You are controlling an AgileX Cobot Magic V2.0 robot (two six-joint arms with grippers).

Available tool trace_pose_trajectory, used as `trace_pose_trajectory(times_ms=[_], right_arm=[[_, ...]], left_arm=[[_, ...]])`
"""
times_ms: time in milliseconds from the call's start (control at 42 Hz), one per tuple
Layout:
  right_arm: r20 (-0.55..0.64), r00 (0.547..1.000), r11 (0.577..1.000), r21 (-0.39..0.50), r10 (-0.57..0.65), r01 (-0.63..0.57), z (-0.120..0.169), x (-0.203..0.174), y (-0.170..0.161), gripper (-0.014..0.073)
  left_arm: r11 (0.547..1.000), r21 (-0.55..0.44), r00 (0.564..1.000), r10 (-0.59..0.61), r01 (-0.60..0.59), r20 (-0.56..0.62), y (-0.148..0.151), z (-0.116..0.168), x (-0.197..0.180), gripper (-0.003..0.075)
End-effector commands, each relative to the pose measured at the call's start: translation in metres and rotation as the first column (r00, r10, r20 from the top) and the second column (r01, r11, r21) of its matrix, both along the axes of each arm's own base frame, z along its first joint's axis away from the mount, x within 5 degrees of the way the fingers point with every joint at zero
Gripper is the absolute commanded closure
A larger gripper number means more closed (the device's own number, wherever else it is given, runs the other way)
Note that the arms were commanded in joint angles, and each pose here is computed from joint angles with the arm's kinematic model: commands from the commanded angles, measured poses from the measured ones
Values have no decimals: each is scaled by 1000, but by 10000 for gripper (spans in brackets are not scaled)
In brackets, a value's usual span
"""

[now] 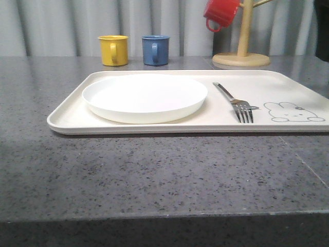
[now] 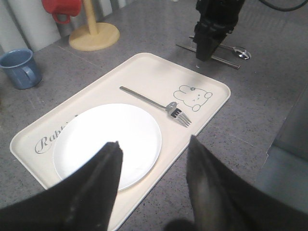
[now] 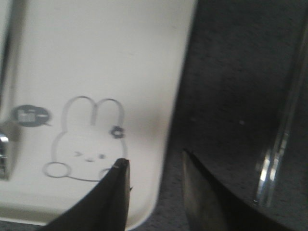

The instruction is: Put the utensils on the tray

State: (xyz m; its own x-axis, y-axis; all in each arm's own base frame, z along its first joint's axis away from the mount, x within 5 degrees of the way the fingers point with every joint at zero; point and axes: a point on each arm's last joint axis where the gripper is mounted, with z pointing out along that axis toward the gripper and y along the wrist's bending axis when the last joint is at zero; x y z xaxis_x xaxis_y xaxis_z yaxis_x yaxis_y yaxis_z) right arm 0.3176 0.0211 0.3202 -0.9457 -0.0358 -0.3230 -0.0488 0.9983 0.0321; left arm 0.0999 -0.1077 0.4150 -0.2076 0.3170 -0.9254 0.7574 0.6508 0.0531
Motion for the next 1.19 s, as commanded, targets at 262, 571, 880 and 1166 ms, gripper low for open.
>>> trace_pose_trajectory(times_ms=[262,571,880,1166], right_arm=[[52,991,991,-33,-126,128,11,-13,-72,297],[53,991,991,-41,-124,126,6,-9,-80,297],[-39,993,993,-38,-111,110,-28,11,-84,297],[-100,988,993,-7,-115,115,-53,24,-84,298]], left_arm=[[996,-85,998,2,3,58,-1,15,0,409],[996,-85,998,2,3,58,-1,15,0,409],[996,-85,998,2,3,58,-1,15,0,409],[996,-85,998,2,3,58,-1,15,0,409]])
